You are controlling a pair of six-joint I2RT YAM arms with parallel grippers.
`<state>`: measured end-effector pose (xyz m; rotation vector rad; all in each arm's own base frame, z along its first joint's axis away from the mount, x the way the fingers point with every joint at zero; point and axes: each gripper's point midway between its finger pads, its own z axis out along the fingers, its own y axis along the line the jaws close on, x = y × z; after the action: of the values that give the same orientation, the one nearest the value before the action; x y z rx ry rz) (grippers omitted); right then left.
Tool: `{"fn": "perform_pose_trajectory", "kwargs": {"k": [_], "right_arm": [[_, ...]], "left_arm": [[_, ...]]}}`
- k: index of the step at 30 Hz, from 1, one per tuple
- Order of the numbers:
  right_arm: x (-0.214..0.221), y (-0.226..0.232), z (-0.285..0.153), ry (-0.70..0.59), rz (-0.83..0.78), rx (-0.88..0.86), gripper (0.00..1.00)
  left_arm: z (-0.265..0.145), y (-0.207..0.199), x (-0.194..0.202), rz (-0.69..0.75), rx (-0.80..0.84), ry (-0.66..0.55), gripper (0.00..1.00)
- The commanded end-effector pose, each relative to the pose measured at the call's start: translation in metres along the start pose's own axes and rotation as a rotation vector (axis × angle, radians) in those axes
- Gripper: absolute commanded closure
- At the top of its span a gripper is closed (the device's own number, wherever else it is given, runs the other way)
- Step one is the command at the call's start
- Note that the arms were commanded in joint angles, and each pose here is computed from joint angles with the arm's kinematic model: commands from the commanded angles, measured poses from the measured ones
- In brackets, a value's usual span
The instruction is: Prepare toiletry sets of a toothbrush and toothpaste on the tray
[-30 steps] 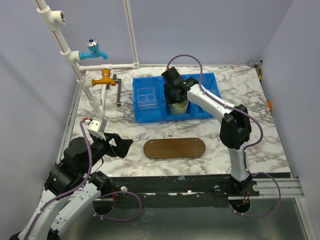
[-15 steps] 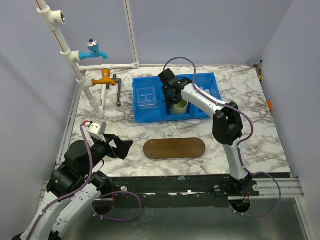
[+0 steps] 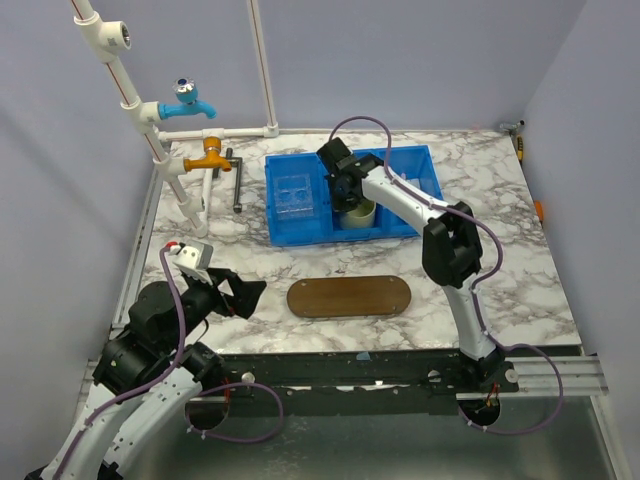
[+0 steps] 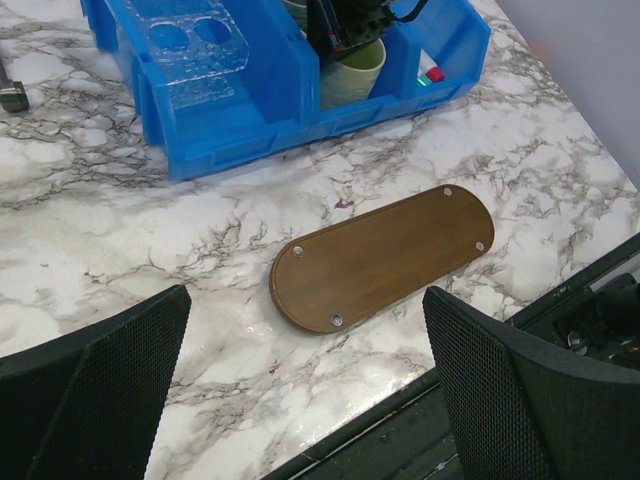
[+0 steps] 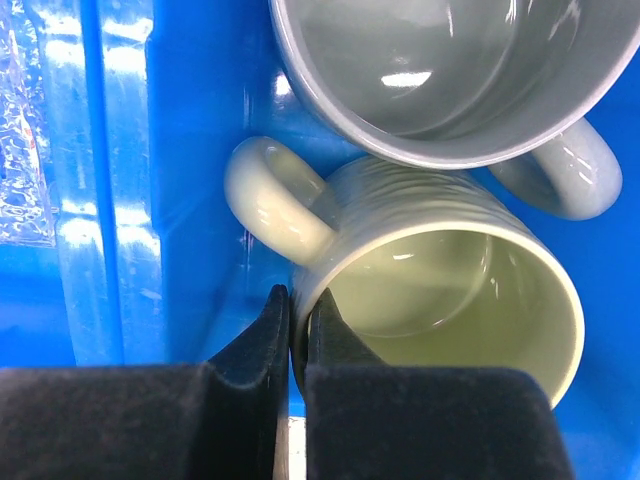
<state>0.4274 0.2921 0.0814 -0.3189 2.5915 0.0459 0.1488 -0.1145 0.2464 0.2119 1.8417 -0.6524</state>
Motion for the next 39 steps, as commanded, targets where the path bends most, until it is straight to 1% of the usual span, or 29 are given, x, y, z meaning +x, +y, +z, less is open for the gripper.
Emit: {"fn": "perform_pose_trajectory", "kwargs": {"k": [1,7,15,23,31,39], "right_arm": [[-0.004,-0.003,0.005,0.012,-0.026,0.005,1.00],[-0.028,-0.004,-0.018,-0.061,-0.012,0.000,1.00],[-0.064,-0.020,-0.062,-0.181,0.015,0.060,1.00],[-0.082,-0.028,-0.102,-0.248,0.034,0.065,1.00],[-0.077,-0.037,-0.150,-0.286,0.030,0.026,1.00],[-0.046,-0.034,-0.196,-0.309,-0.051,-0.047,1.00]], "left_arm": [[0.004,0.003,0.001,0.016,-0.010,0.001,0.01],[0.005,0.003,0.002,0.016,-0.014,0.006,0.01],[0.006,0.004,0.003,0.018,-0.017,0.010,0.01],[0.006,0.004,0.003,0.016,-0.019,0.011,0.01],[0.006,0.004,0.002,0.016,-0.020,0.008,0.01],[0.006,0.005,0.003,0.016,-0.023,0.010,0.01]]}}
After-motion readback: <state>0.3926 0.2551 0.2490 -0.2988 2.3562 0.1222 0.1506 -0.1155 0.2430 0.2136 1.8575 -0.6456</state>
